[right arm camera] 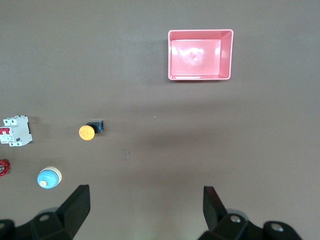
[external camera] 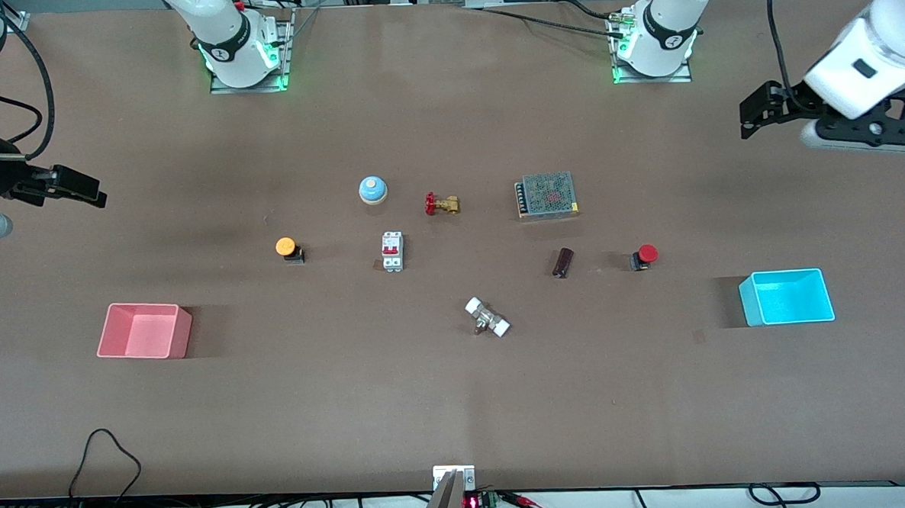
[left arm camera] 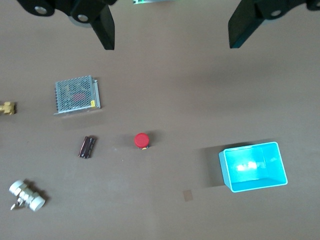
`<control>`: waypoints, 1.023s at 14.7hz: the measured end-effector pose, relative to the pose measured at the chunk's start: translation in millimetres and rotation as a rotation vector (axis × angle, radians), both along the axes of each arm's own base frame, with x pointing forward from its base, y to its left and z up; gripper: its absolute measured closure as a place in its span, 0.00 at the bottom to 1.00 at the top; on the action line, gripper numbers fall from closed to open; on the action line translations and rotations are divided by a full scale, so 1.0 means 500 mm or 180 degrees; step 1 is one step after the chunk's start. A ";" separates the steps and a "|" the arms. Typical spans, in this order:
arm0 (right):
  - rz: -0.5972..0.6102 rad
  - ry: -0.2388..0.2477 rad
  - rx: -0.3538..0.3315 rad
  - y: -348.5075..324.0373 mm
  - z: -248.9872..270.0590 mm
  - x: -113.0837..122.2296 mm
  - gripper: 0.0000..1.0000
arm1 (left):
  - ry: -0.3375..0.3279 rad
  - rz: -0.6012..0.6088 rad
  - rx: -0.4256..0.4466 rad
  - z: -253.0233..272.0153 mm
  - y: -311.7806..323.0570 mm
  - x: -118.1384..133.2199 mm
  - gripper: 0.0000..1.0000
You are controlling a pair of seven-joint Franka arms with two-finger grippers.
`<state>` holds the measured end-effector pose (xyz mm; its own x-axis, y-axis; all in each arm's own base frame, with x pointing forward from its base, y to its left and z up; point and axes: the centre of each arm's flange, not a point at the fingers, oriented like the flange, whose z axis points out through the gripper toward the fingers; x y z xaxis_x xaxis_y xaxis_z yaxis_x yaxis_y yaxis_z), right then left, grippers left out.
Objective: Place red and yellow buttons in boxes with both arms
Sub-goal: 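Move the right gripper to yellow button while the left gripper approaches red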
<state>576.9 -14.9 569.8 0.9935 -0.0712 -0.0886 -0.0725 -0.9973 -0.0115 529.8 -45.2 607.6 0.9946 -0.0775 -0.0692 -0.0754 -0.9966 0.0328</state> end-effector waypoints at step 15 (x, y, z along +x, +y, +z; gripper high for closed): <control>0.0049 0.0119 0.0014 0.017 -0.076 0.012 0.00 | 0.0002 0.0011 0.0025 -0.003 0.008 0.002 0.00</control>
